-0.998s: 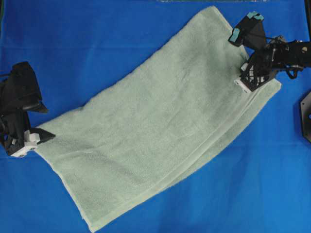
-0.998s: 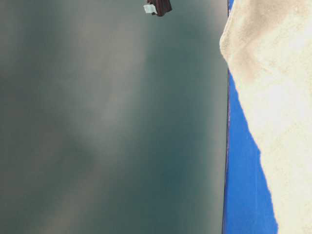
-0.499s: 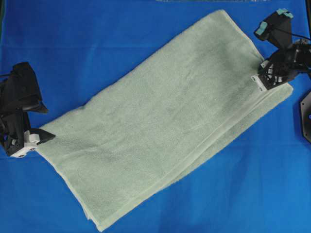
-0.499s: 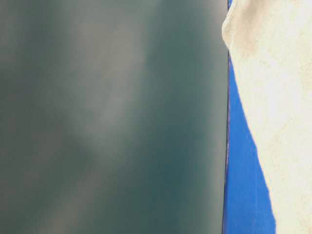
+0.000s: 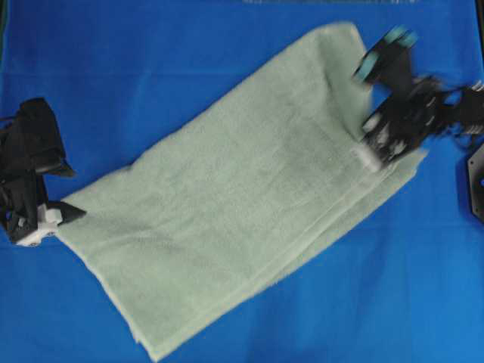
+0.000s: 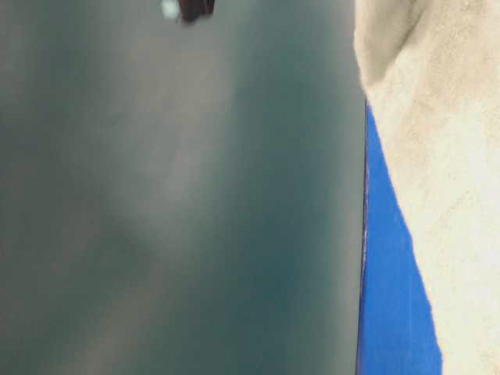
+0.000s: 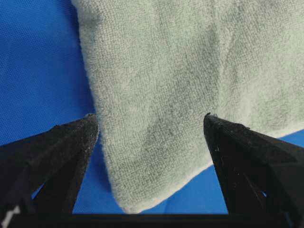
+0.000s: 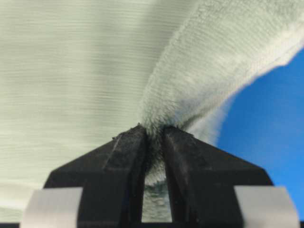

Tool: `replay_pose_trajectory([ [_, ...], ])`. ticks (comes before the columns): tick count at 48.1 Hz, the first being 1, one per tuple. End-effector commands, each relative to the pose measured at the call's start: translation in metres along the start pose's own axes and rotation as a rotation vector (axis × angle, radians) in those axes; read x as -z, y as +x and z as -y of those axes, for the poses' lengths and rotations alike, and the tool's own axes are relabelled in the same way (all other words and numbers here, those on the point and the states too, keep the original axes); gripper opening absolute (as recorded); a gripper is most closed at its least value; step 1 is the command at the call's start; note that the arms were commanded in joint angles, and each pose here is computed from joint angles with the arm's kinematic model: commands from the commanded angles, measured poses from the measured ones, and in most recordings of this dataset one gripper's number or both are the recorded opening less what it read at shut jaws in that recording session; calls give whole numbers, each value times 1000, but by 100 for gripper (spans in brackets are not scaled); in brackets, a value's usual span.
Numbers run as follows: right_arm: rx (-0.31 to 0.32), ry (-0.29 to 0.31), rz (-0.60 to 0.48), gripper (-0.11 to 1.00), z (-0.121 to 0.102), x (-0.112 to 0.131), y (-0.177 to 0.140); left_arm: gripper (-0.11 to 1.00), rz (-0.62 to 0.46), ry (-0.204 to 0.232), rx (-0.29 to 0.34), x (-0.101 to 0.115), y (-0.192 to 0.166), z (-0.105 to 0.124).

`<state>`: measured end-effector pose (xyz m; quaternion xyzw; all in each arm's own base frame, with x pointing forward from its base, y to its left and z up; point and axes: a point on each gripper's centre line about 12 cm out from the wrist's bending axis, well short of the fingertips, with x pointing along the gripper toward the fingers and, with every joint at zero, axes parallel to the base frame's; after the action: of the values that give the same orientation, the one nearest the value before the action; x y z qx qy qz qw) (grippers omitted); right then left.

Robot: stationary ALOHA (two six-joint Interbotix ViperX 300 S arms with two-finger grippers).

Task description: Fold a bath towel.

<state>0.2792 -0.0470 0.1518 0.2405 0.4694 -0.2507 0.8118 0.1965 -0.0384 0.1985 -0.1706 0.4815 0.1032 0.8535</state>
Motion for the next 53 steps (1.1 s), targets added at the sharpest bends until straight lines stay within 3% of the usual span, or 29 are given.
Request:
replay_pose_trajectory([
  [1, -63, -74, 5, 17, -50, -7, 4, 86, 15, 3, 8, -4, -2, 2],
  [10, -119, -247, -1, 17, -150, -9, 24, 86, 14, 4, 9, -4, -2, 2],
  [17, -102, -307, 5, 17, -194, -17, 35, 86, 11, 5, 6, -2, -1, 1],
  [24, -56, -312, 3, 17, -199, -25, 40, 86, 8, 5, 4, -2, -1, 1],
  [31, -39, -255, 13, 17, -191, -34, 43, 86, 9, 5, 3, -2, -1, 1],
  [36, -28, -248, 41, 17, -190, -38, 44, 86, 8, 6, 3, -1, 0, 0],
  [53, -41, -241, 46, 16, -188, -35, 47, 86, 7, 8, 3, -1, 0, 0],
])
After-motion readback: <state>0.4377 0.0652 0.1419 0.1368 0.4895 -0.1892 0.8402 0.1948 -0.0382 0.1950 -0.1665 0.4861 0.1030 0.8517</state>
